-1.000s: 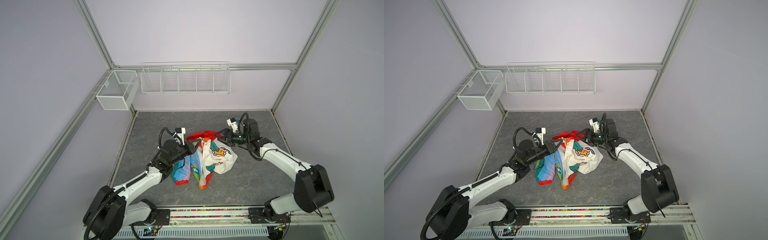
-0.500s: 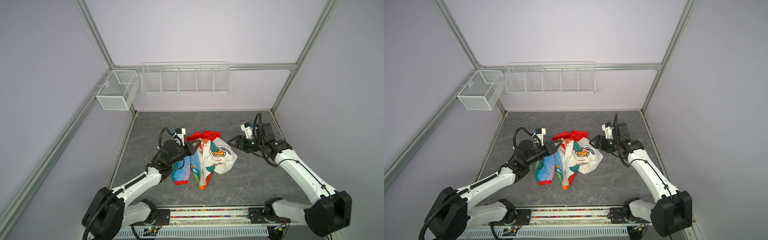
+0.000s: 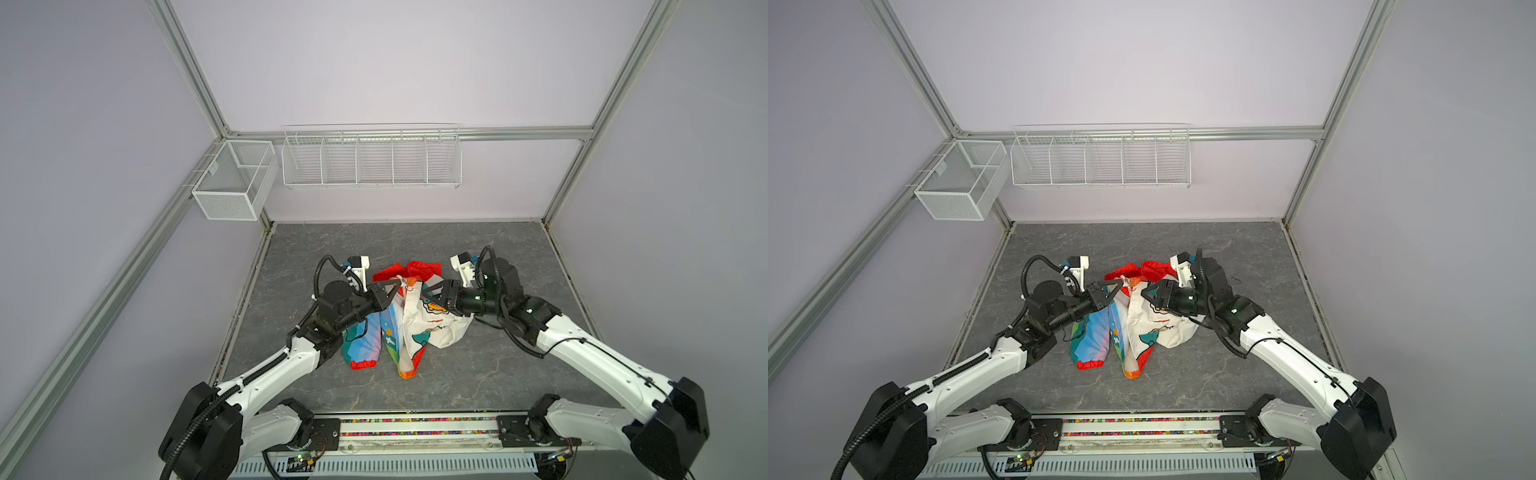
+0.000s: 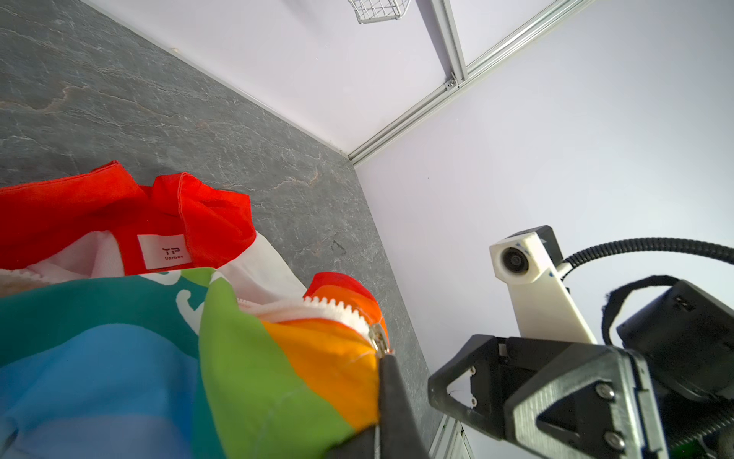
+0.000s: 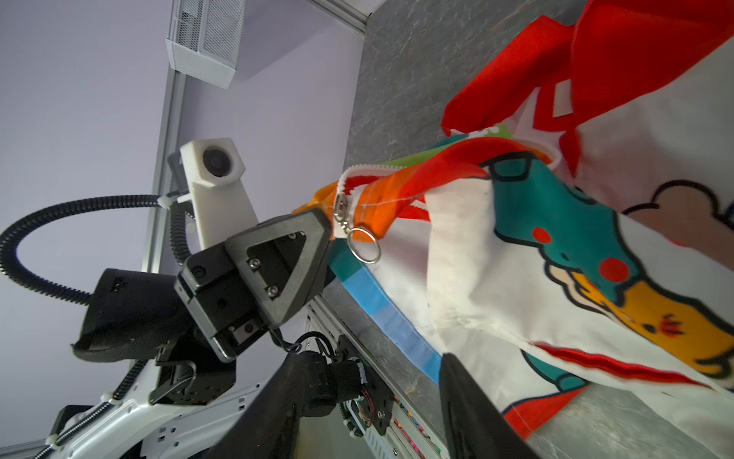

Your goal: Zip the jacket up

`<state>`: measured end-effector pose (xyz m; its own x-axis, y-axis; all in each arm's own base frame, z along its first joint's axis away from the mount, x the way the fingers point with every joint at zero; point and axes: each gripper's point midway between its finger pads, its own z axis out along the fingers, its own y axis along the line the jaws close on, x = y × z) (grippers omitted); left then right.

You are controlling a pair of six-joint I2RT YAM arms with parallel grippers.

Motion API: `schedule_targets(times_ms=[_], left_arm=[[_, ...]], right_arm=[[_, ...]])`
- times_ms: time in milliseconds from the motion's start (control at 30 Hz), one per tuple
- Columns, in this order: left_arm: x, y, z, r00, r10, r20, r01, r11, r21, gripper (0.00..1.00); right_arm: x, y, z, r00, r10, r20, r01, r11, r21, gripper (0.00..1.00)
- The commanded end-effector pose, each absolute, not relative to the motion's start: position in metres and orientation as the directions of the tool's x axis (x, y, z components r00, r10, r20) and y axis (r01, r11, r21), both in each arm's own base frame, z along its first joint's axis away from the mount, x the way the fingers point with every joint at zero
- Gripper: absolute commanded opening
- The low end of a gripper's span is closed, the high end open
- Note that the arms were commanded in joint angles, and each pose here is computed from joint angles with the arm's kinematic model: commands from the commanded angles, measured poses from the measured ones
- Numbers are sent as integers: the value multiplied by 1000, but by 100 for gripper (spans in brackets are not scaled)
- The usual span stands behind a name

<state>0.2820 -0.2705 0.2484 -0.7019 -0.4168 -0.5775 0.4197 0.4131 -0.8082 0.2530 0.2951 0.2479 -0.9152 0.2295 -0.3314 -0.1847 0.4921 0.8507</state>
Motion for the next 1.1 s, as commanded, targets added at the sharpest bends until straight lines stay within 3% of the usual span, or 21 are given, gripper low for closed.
schedule_targets(times_ms=[0,1067], left_arm=[[283,-270,262,-670,-432,-604,455,403,-794,0],[279,-271,261,-681,-434,-590,458,376,-806,0]], right_arm=[[271,315,254,-905,325,-273,-117,427,896,53],[287,339,250,-912,336,-234,-95,383,919,29]])
